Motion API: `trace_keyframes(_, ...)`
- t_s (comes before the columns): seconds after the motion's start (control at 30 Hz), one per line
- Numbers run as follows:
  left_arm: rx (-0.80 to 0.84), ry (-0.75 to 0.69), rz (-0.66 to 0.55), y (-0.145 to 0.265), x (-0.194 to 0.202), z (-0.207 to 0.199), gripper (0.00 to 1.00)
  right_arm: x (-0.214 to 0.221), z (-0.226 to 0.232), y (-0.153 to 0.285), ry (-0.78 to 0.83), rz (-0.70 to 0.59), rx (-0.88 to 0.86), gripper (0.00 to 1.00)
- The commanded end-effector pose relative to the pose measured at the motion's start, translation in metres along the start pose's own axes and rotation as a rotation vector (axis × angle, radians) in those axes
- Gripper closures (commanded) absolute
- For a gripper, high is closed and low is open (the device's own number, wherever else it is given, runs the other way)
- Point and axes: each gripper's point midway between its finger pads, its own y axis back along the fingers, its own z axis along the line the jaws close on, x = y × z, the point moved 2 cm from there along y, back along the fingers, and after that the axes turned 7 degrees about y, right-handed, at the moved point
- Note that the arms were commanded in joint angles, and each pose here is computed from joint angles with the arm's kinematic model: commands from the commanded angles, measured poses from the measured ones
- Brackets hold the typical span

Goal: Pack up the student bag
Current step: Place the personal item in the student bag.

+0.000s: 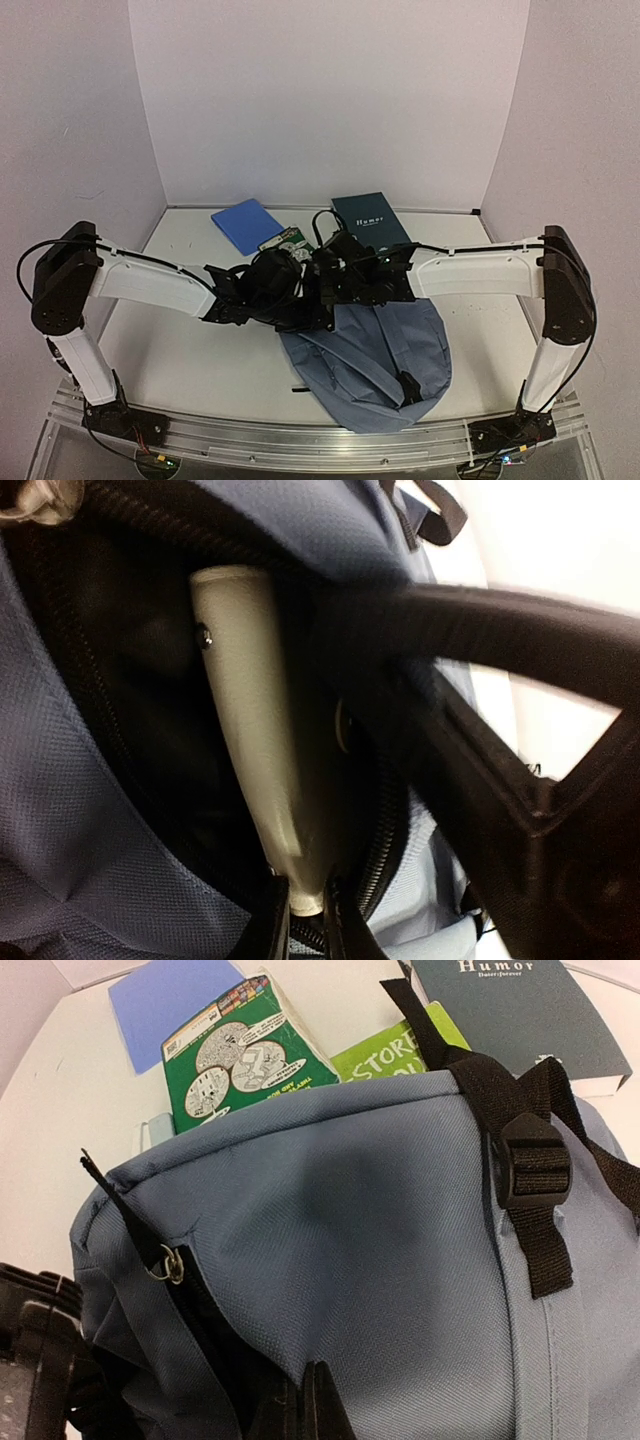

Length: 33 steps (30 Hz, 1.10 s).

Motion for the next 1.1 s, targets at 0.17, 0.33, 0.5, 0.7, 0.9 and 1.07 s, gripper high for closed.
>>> trace_keyframes(0.17,0.096,-0.060,-0.030,0.007,-0.008,-0.034,0.84,-0.036,0.019,0.021,-0.084,-0.134,-0.088,1.00)
trace_keyframes(0.33,0.014,-0.034,-0.069,0.032,-0.014,-0.012,0.68,-0.032,0.016,0.025,-0.077,-0.123,-0.096,1.00)
trace_keyframes(0.5,-0.076,-0.028,-0.137,0.065,-0.031,0.002,0.51,-0.030,0.016,0.036,-0.058,-0.107,-0.141,0.83)
trace_keyframes(0.7,-0.069,-0.010,-0.197,0.105,-0.058,0.006,0.33,-0.025,0.008,0.046,-0.030,-0.081,-0.136,0.59)
trace_keyframes(0.9,-0.097,0.018,-0.213,0.123,-0.076,0.029,0.25,-0.028,0.010,0.042,0.043,-0.077,-0.120,0.35)
trace_keyframes(1.07,-0.080,0.028,-0.206,0.116,-0.086,0.044,0.21,-0.036,0.026,0.024,0.144,-0.042,-0.144,0.38)
